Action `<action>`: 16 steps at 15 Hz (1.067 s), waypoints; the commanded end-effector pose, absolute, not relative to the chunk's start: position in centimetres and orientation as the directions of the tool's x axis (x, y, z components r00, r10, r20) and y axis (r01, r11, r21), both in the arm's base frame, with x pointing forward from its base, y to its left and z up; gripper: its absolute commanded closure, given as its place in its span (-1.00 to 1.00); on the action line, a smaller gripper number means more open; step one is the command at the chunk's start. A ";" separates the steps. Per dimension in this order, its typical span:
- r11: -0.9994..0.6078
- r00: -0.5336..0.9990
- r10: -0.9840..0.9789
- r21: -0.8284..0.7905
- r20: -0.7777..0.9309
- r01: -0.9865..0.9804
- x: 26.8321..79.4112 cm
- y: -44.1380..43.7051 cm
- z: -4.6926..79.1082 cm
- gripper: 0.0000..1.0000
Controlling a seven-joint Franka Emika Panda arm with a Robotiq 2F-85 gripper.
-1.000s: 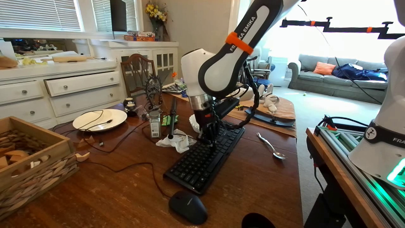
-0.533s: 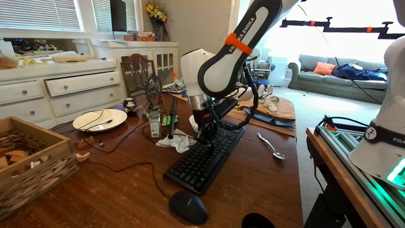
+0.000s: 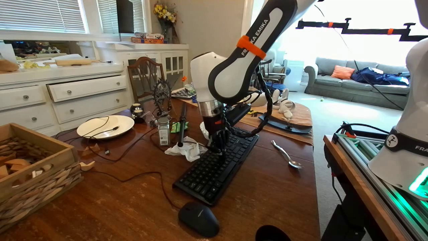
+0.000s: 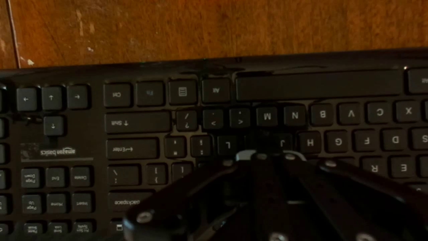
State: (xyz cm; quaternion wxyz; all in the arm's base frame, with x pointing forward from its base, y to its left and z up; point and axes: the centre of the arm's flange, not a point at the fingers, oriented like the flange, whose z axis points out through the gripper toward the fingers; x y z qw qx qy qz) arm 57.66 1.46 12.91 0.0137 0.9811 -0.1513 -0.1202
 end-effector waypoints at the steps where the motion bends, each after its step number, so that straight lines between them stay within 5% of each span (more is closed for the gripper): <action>1: -0.955 0.926 -0.296 0.047 -0.236 -0.293 57.8 1.6 12.4 1.00; 16: -0.944 0.915 -0.328 0.056 -0.237 -0.324 56.6 3.3 15.2 1.00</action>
